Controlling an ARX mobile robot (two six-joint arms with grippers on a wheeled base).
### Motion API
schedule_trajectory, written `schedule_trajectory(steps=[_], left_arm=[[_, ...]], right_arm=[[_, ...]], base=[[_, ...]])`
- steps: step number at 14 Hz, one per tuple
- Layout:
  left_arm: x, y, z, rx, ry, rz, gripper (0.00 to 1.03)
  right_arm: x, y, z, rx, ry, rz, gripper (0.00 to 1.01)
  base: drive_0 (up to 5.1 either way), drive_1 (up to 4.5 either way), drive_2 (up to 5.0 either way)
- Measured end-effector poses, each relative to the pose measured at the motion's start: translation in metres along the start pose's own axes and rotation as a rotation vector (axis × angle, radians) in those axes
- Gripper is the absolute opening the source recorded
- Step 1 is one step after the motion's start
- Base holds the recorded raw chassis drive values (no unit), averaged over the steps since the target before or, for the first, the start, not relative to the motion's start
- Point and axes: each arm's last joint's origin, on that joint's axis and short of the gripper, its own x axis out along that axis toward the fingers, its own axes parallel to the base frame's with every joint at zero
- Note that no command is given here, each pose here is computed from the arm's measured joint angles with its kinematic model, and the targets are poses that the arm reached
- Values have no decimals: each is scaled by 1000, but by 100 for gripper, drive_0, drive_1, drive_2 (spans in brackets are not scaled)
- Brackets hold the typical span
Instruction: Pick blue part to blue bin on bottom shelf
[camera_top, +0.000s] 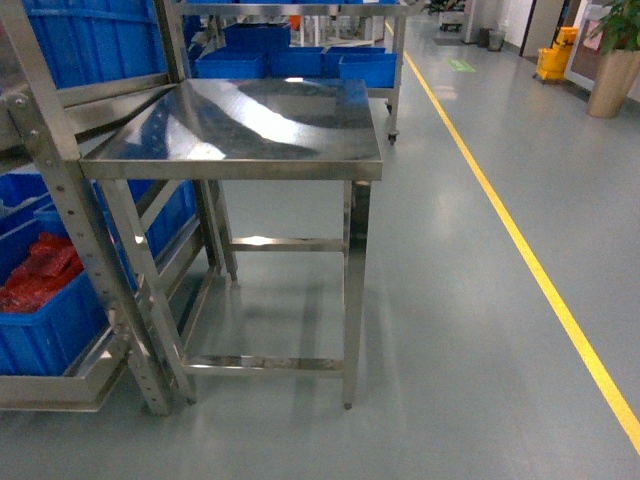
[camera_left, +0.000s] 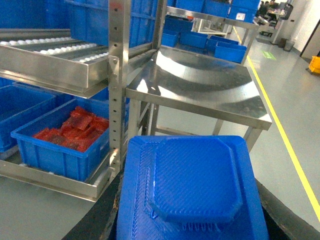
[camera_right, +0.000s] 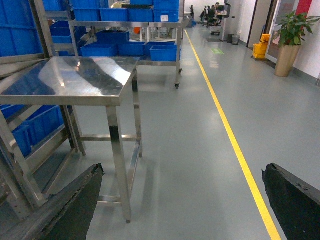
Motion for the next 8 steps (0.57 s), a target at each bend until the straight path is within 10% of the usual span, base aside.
schedule_trajectory(steps=[8], left_arm=[[0,0,0,-1,-2,-1,43]], right_arm=[[0,0,0,0,-2,0,98]], base=[[1,435,-432]])
